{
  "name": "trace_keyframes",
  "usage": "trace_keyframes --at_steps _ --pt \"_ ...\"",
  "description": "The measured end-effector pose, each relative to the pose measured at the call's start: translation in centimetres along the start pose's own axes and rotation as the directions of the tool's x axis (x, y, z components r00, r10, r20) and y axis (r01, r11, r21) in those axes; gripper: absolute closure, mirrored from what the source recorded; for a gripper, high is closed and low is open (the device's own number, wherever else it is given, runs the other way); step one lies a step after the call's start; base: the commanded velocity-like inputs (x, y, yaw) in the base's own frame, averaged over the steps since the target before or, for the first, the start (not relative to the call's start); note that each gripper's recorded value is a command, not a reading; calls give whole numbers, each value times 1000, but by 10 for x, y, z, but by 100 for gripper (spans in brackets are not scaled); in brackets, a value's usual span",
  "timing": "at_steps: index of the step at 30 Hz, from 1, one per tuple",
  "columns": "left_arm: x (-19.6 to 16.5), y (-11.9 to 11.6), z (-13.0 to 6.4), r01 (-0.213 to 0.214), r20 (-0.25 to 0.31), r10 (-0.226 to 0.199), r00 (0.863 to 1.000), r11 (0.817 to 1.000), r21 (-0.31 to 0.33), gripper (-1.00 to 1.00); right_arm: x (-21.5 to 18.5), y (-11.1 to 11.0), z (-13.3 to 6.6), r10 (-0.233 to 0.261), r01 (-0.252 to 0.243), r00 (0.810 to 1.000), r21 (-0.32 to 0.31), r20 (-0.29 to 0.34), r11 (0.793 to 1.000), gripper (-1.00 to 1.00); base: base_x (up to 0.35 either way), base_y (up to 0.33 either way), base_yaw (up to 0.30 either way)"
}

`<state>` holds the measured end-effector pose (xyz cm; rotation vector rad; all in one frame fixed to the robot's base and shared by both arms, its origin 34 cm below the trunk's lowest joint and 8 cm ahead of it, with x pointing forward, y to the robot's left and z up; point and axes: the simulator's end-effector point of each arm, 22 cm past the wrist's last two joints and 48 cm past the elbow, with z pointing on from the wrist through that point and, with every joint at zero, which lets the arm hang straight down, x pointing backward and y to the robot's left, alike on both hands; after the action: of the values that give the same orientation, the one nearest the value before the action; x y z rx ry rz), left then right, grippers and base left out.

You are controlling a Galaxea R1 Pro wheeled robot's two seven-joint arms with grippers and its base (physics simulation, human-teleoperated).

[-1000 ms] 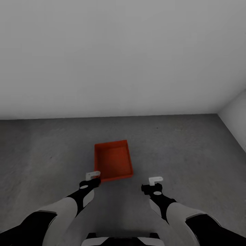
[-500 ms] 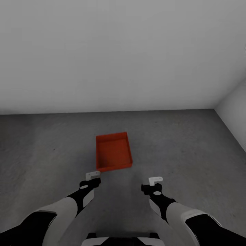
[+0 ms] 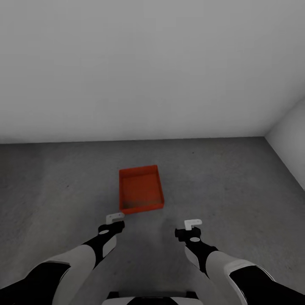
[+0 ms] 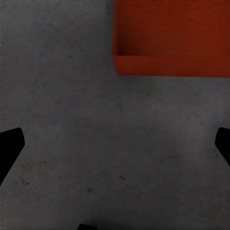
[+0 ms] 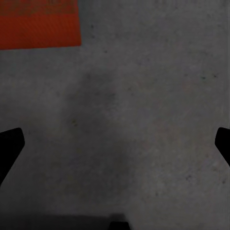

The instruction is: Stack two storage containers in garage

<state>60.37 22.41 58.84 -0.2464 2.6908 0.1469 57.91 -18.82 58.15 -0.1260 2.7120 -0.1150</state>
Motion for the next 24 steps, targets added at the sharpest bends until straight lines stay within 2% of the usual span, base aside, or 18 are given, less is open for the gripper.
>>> trace_keyframes --at_steps 9,12,17,19,22,24 --pt "-5 9 -2 0 3 0 1000 1000 -11 -100 -5 -2 -3 2 -2 1000 2 5 1000 -100 0 0 0" --pt "-6 26 -1 -2 3 2 1000 999 -34 -100 -1 -7 -4 0 0 1000 8 -4 1000 -100 0 0 0" --pt "-9 76 2 -9 0 9 1000 995 -96 -100 4 -14 -6 11 -11 1000 20 -20 1000 -100 0 0 0" --pt "-9 94 2 -10 -2 10 1000 993 -119 -100 7 -26 -6 22 -21 999 37 -28 999 -100 0 0 0" --pt "-14 128 2 -12 -4 12 1000 987 -161 -100 16 -67 -4 31 -27 998 90 -50 996 -100 0 0 0" --pt "-17 142 1 -13 -1 12 1000 984 -178 -100 17 -83 -4 31 -25 998 110 -54 994 -100 0 0 0"
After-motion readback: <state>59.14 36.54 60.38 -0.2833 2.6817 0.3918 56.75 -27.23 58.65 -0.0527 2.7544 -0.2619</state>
